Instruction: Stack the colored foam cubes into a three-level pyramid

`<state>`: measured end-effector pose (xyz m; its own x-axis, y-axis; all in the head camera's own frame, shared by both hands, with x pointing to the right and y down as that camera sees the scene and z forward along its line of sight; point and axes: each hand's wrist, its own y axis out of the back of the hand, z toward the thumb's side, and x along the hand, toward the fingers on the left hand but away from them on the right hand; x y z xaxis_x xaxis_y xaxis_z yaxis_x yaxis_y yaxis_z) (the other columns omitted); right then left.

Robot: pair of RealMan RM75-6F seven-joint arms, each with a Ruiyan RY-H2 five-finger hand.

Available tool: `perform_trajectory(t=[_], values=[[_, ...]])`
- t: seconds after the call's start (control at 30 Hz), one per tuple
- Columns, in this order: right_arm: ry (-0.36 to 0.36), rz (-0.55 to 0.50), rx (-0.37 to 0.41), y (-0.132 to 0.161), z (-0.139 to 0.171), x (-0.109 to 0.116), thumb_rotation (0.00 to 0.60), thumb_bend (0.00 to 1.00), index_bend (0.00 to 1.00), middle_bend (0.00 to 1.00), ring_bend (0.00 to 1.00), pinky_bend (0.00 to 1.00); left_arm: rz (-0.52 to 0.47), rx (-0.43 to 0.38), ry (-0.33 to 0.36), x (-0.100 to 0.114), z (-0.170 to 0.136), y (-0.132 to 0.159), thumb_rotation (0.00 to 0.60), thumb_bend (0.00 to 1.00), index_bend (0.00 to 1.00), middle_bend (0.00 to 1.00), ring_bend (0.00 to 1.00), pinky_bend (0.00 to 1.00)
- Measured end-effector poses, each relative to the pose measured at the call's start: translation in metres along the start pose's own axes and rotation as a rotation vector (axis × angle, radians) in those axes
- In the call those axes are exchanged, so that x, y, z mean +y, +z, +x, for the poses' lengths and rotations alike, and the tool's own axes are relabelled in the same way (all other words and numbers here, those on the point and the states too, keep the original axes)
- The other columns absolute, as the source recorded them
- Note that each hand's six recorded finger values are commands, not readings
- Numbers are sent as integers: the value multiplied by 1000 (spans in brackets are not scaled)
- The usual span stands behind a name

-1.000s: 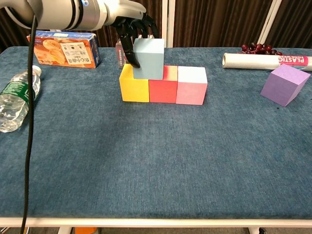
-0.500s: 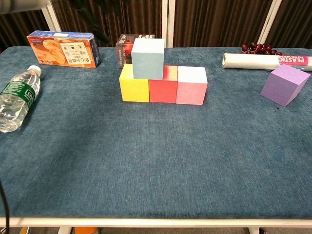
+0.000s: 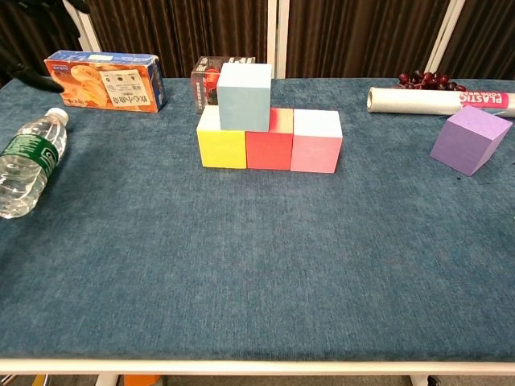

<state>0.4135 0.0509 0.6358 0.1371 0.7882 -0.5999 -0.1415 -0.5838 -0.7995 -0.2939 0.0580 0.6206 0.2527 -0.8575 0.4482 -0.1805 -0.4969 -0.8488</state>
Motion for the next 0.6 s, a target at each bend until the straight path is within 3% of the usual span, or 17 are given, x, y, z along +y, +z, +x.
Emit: perform_trajectory(t=[0.23, 0.6], values=[[16, 110, 22, 10, -32, -18, 600, 0, 0, 128, 0, 0, -48, 12, 0, 2, -4, -6, 600, 56, 174, 250, 256, 159], [26, 139, 122, 31, -55, -45, 600, 25, 0, 133, 0, 0, -101, 24, -9, 3, -3, -9, 600, 56, 174, 250, 256, 159]])
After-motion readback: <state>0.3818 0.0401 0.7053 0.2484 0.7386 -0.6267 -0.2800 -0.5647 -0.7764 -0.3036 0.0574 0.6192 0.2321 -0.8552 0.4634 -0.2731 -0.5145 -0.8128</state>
